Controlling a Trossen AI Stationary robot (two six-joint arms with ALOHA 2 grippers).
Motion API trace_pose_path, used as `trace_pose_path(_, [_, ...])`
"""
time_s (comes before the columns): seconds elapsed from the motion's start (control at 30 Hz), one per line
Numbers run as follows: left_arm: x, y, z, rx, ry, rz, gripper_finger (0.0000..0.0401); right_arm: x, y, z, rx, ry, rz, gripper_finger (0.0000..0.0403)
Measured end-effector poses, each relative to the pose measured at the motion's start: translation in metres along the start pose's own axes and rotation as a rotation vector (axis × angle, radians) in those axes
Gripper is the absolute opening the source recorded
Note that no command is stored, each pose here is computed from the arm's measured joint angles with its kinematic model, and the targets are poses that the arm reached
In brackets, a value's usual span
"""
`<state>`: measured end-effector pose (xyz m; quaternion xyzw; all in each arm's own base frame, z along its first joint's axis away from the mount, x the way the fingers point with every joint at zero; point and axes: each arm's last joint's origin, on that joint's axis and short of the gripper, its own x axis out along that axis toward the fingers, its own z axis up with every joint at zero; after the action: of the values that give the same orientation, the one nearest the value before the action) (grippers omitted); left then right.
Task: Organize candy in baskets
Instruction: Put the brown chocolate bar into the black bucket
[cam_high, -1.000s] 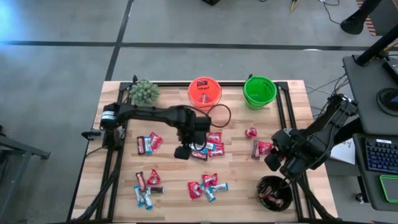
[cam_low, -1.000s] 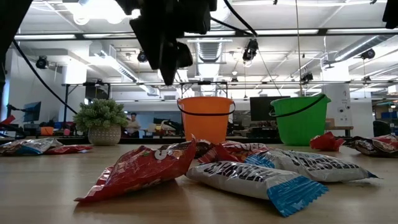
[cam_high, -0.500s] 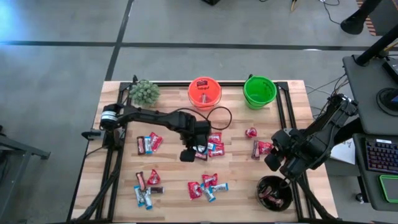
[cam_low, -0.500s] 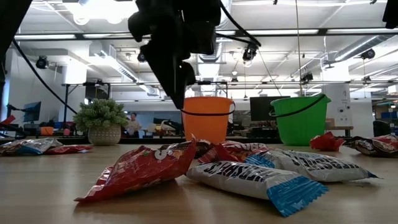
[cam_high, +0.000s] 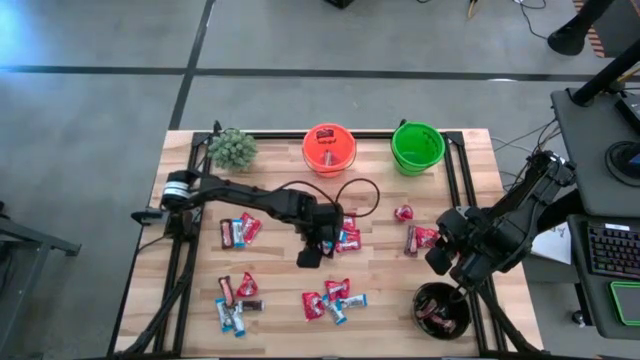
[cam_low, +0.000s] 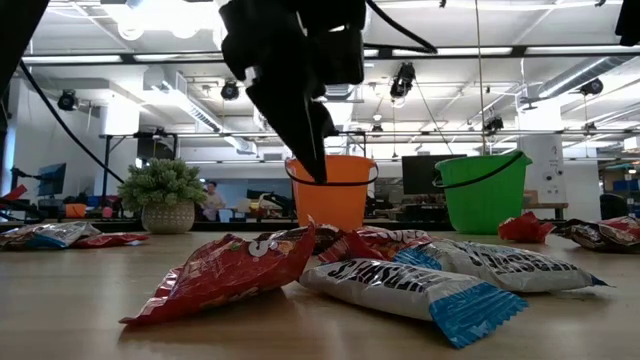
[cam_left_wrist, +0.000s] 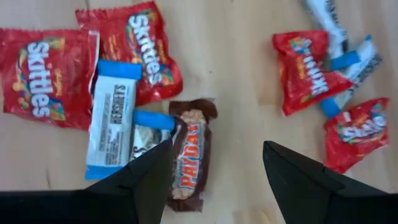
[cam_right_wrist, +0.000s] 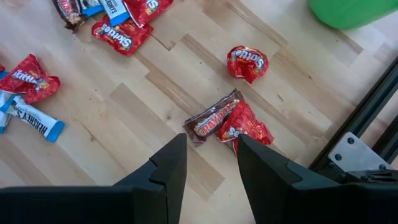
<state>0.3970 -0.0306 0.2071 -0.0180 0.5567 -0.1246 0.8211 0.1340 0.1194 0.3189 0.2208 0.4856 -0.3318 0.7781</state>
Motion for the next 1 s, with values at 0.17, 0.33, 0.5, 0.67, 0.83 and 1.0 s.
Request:
trace_pose_path(0.17, [0.016, 0.003, -0.003, -0.002, 0.042, -0.003, 0.0231, 0.0, 0.0, 0.0, 0.0, 0.0, 0.001, 0.013])
trace_pose_path(0.33, [0.035, 0.007, -0.007, -0.01, 0.094, -0.006, 0.0231, 0.0, 0.0, 0.0, 0.001, 0.001, 0.003, 0.0128])
trace_pose_path(0.5, [0.046, 0.009, -0.009, -0.012, 0.124, 0.005, 0.0231, 0.0, 0.0, 0.0, 0.002, 0.001, 0.004, 0.0132])
trace_pose_path(0.67, [0.057, 0.012, -0.014, -0.033, 0.163, 0.008, 0.0231, 0.0, 0.0, 0.0, 0.002, 0.001, 0.004, 0.0128])
trace_pose_path(0.83, [0.059, 0.013, -0.015, -0.047, 0.171, 0.03, 0.0229, 0.0, 0.0, 0.0, 0.001, 0.001, 0.004, 0.013])
trace_pose_path(1.0, [0.059, 0.013, -0.016, -0.072, 0.177, 0.036, 0.0195, 0.0, 0.0, 0.0, 0.001, 0.001, 0.004, 0.0132])
